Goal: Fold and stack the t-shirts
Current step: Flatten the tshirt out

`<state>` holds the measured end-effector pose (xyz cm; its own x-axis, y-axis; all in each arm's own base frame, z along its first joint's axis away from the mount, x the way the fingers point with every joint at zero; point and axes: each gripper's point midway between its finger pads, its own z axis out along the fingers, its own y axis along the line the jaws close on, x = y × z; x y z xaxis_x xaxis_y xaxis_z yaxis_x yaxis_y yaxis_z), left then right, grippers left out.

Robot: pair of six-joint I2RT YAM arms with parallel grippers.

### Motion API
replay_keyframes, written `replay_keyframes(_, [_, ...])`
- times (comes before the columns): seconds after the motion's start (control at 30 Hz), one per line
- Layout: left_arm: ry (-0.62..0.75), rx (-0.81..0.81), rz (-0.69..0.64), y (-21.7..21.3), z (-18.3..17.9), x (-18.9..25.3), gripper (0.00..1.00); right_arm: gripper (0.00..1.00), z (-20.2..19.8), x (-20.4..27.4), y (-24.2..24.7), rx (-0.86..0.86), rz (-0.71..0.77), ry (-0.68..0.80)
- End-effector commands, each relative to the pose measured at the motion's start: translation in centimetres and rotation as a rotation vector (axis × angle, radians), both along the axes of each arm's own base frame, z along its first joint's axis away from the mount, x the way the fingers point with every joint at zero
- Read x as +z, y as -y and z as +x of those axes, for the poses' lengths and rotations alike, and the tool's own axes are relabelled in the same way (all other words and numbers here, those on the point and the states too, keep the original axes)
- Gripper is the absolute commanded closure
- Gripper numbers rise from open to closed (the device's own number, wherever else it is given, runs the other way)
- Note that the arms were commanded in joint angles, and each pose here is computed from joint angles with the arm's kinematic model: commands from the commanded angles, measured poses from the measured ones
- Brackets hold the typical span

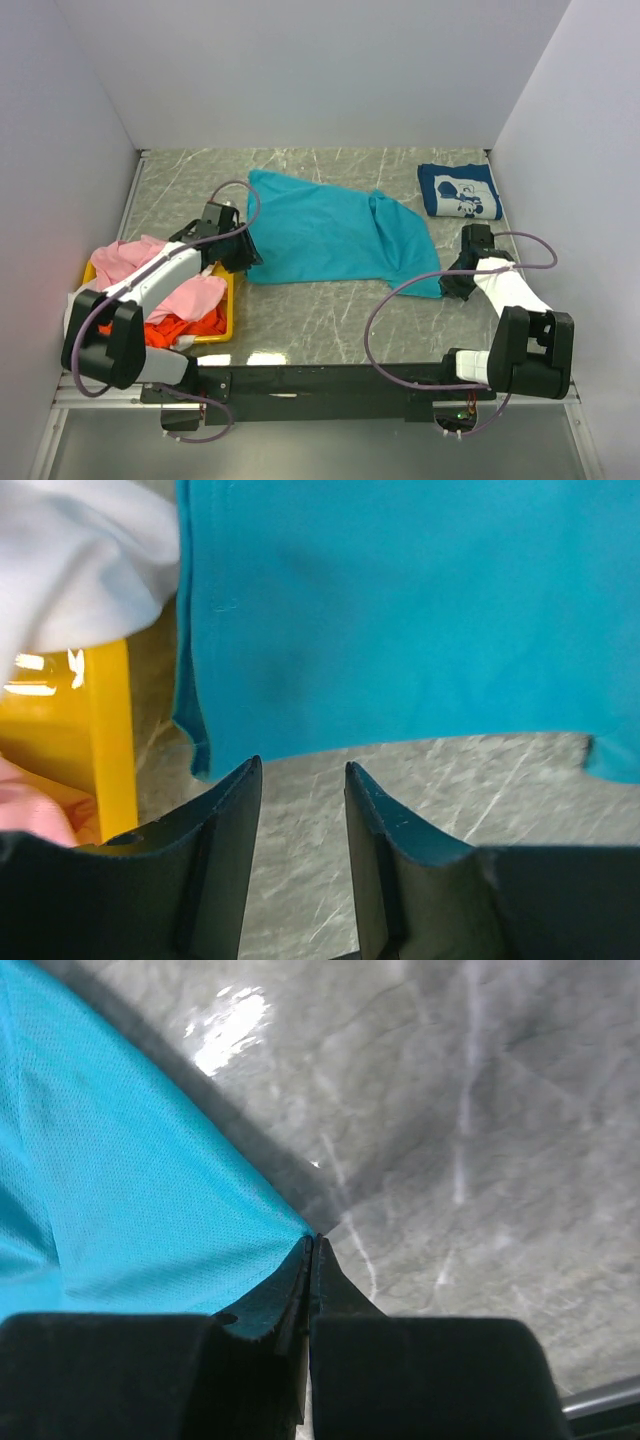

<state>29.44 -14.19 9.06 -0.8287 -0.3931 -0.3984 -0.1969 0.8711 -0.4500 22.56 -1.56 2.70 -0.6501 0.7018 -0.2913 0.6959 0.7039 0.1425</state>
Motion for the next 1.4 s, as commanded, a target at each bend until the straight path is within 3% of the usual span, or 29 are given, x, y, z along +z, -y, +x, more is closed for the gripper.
replay_keyframes(0.0, [-0.041,-0.003,0.032,0.4,-0.2,-0.7,0.57,1.00,0.1,1.1,1.6,-0.023,-0.044,0.004])
replay_keyframes(0.43, [-0.190,-0.020,0.165,0.2,-2.1,-4.1,0.72,1.00,0.0,1.0,3.0,-0.067,-0.031,0.004])
replay_keyframes(1.2, [-0.282,-0.050,0.182,0.4,-3.1,-6.9,0.64,1.00,0.4,0.8,2.5,-0.055,-0.001,0.006])
replay_keyframes(1.27, [-0.297,-0.055,0.182,0.4,-3.2,-7.2,0.66,1.00,0.4,0.9,2.5,-0.055,-0.001,0.009])
replay_keyframes(1.37, [-0.305,-0.057,0.186,0.4,-3.3,-7.4,0.77,1.00,0.6,1.1,2.5,-0.055,0.000,0.017])
